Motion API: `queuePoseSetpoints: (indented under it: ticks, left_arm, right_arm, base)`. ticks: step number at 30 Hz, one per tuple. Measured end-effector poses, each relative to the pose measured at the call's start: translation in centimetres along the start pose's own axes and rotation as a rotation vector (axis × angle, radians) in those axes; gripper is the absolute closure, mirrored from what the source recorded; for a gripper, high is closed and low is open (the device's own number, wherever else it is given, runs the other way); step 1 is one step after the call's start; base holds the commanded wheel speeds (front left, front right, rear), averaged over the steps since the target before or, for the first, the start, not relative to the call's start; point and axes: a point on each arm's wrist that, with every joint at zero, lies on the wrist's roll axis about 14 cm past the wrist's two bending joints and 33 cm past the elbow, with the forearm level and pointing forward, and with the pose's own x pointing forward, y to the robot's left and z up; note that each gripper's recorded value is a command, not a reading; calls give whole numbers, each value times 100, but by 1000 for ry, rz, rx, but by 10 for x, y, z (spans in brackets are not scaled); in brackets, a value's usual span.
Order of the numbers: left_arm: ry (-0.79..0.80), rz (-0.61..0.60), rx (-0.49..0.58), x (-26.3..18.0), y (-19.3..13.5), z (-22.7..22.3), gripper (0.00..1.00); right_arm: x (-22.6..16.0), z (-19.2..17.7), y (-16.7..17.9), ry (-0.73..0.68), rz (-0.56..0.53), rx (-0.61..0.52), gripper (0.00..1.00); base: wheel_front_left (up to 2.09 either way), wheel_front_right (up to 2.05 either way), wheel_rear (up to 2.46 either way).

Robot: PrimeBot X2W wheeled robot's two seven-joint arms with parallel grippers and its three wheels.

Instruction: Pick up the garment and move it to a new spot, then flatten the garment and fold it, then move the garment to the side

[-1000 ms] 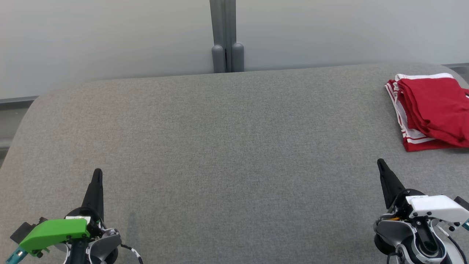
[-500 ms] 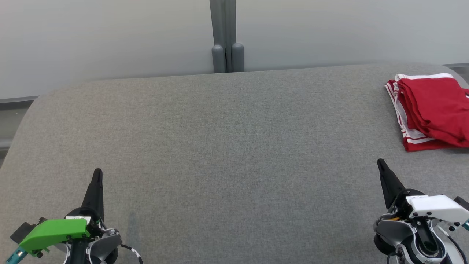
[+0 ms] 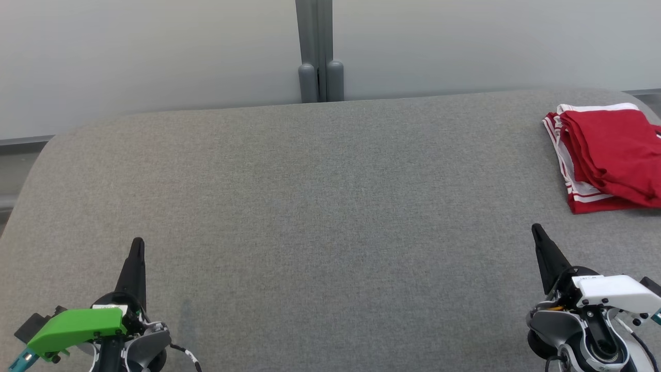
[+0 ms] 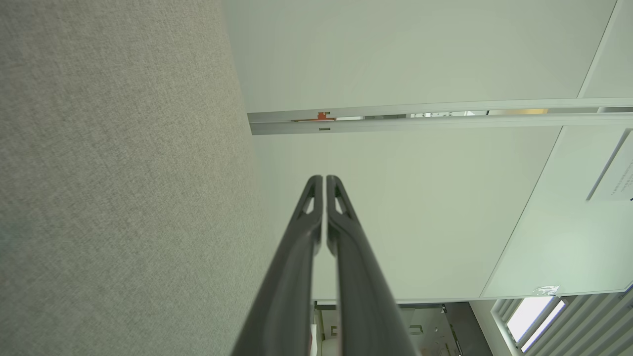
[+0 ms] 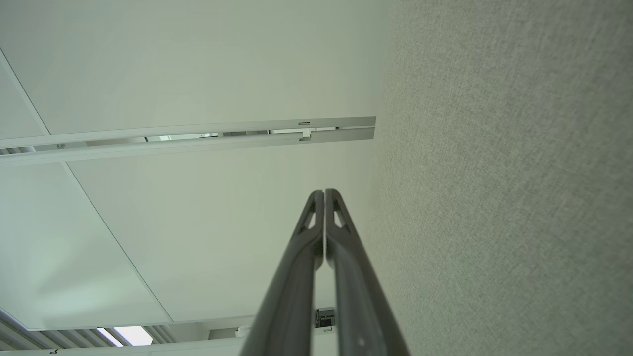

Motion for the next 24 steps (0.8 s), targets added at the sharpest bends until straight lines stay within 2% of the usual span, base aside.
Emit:
queuePoseSetpoints:
  ticks: [24]
  left_arm:
    - [0, 0, 0, 0, 0, 0, 100]
  right_arm:
    - [0, 0, 0, 0, 0, 0, 100]
  base:
    - [0, 0, 0]
